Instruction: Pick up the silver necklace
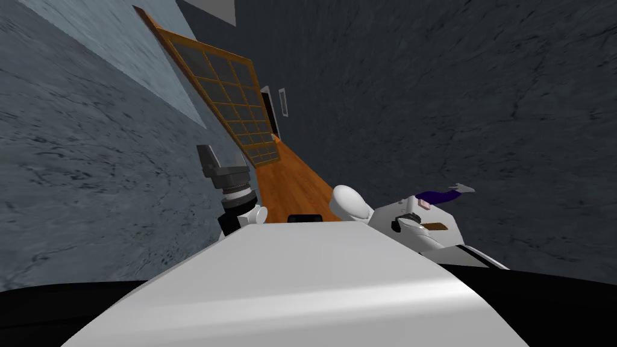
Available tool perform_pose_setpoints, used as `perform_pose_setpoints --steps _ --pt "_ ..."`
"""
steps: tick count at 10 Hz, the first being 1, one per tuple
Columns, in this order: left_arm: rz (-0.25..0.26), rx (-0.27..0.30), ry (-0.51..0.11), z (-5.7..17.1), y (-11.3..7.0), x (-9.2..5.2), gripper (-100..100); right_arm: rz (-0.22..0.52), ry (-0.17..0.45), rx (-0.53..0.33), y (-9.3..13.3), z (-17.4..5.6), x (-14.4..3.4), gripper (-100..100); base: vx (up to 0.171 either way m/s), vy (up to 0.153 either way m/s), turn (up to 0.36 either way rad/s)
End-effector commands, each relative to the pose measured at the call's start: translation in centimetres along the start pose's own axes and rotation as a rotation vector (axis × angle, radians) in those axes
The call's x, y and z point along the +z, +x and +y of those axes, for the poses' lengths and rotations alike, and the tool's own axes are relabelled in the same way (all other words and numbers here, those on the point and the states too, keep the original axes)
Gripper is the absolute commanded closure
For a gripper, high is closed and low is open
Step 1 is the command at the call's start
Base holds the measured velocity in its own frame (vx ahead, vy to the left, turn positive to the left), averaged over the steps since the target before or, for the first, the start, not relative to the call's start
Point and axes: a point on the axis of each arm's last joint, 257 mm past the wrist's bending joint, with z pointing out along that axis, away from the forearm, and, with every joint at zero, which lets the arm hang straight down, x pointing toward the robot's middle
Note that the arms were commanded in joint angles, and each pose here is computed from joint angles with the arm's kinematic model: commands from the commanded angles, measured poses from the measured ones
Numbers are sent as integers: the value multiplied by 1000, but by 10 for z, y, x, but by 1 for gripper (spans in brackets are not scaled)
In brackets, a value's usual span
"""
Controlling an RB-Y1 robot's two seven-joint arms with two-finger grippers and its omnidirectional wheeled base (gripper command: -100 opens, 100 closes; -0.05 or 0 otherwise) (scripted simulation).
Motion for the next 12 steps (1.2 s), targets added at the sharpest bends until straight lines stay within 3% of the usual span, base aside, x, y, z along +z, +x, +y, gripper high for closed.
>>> perform_pose_setpoints --steps 1,2,4,5,6,7,9,10,12 --pt "0 0 0 0 0 0 0 8 -2 30 4 -1 0 -100 -4 -16 10" --pt "0 0 0 0 0 0 0 80 24 59 44 -12 -1 -100 -77 8 383" --pt "0 0 0 0 0 0 0 80 24 63 44 -12 -1 -100 -86 17 229" --pt "0 0 0 0 0 0 0 140 54 72 79 -25 -3 -100 -114 13 359" --pt "0 0 0 0 0 0 0 121 50 64 69 -24 -3 -100 -125 23 416" --pt "0 0 0 0 0 0 0 147 55 68 82 -26 -4 -100 -52 20 104" --pt "0 0 0 0 0 0 0 145 55 80 81 -26 -3 -100 1 7 -36" --pt "0 0 0 0 0 0 0 146 56 86 82 -26 -3 100 0 0 0" --pt "0 0 0 0 0 0 0 146 56 83 82 -26 -3 100 0 0 0"
